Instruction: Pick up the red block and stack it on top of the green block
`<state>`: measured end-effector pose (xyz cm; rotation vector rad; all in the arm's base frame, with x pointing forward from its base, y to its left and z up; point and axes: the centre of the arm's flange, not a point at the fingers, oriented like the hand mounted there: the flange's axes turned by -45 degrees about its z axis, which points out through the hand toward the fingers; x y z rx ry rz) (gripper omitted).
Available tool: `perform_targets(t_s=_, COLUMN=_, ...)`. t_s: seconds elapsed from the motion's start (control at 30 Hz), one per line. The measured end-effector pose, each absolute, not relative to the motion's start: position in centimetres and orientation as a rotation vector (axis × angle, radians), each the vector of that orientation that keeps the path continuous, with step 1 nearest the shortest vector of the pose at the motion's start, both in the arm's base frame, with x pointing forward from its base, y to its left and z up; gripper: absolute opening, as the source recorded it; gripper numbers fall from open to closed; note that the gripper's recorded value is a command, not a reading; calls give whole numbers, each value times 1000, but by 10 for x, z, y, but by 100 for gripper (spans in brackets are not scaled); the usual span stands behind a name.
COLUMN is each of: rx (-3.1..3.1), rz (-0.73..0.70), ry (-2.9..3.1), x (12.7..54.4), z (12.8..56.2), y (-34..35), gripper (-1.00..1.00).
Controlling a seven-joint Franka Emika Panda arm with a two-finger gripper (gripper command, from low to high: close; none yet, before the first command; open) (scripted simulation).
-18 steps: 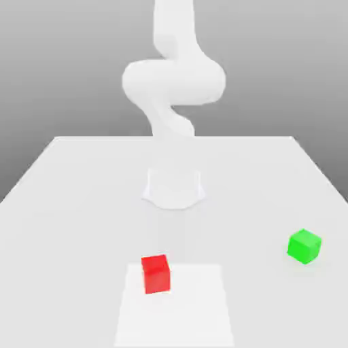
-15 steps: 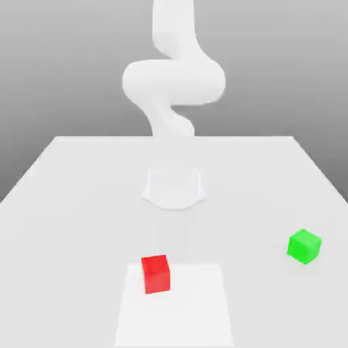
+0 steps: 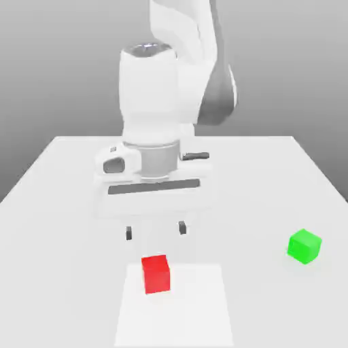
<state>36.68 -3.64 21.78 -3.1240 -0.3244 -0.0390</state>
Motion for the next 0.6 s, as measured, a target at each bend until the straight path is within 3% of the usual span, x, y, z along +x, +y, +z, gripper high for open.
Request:
perform_targets(t_s=0.2, rx=-3125, rz=-3, ry=-340, x=360, z=158, y=-37, gripper=0)
perform_targets(t_s=0.23, rx=-3124, rz=-2, ry=-339, x=359, z=149, y=-37, gripper=-100)
perform_targets(t_s=0.47, rx=-3124, rz=0, ry=-338, x=359, z=147, y=-37, gripper=-100)
perform_targets(t_s=0.6, rx=-3125, rz=-3, ry=-341, x=361, z=177, y=-37, gripper=-100)
